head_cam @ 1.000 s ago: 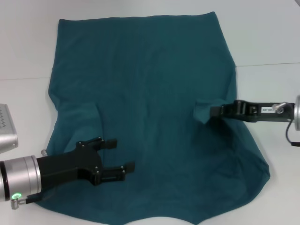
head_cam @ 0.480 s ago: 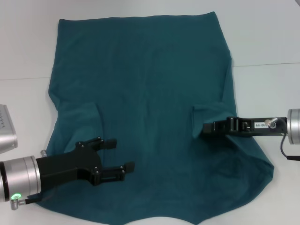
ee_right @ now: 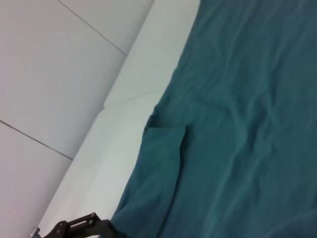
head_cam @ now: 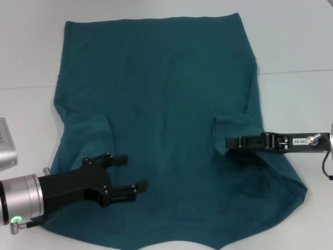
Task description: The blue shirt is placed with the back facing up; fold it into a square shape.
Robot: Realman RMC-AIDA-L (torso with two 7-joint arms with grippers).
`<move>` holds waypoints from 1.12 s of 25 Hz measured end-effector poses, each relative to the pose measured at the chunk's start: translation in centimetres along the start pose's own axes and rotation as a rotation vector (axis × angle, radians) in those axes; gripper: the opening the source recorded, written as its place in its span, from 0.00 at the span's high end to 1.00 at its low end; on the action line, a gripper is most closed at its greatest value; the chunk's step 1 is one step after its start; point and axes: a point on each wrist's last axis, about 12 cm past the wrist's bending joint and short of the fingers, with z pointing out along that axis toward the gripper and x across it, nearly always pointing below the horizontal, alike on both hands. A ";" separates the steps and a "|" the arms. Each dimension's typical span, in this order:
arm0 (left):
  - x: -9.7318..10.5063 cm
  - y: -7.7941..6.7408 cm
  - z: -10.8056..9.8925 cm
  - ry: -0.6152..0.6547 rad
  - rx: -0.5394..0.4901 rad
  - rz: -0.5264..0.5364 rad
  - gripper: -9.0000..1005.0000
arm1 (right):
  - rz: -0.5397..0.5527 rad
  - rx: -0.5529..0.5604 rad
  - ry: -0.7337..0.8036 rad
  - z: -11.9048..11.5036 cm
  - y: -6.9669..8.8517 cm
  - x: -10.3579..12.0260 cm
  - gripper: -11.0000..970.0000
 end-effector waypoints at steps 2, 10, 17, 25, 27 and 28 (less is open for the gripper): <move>0.0 0.0 0.0 0.000 -0.001 -0.002 0.10 | -0.017 -0.015 -0.014 -0.4 0.0 -0.1 0.52; 0.3 -0.2 -0.7 -0.003 -0.001 -0.014 0.10 | -0.068 -0.093 -0.073 -1.4 0.5 0.0 0.17; 0.3 -0.3 -1.4 -0.014 -0.002 -0.013 0.10 | -0.071 -0.108 -0.072 -1.0 0.7 -0.2 0.06; 0.4 -0.1 -2.7 -0.015 -0.036 -0.072 0.10 | -0.081 -0.100 -0.086 -1.1 0.6 -0.4 0.05; 0.5 0.1 -3.2 -0.009 -0.048 -0.099 0.10 | -0.085 -0.103 -0.081 -0.9 0.7 -0.4 0.05; 0.5 0.1 -3.4 -0.006 -0.054 -0.112 0.10 | -0.086 -0.105 -0.078 -0.9 0.8 -0.4 0.05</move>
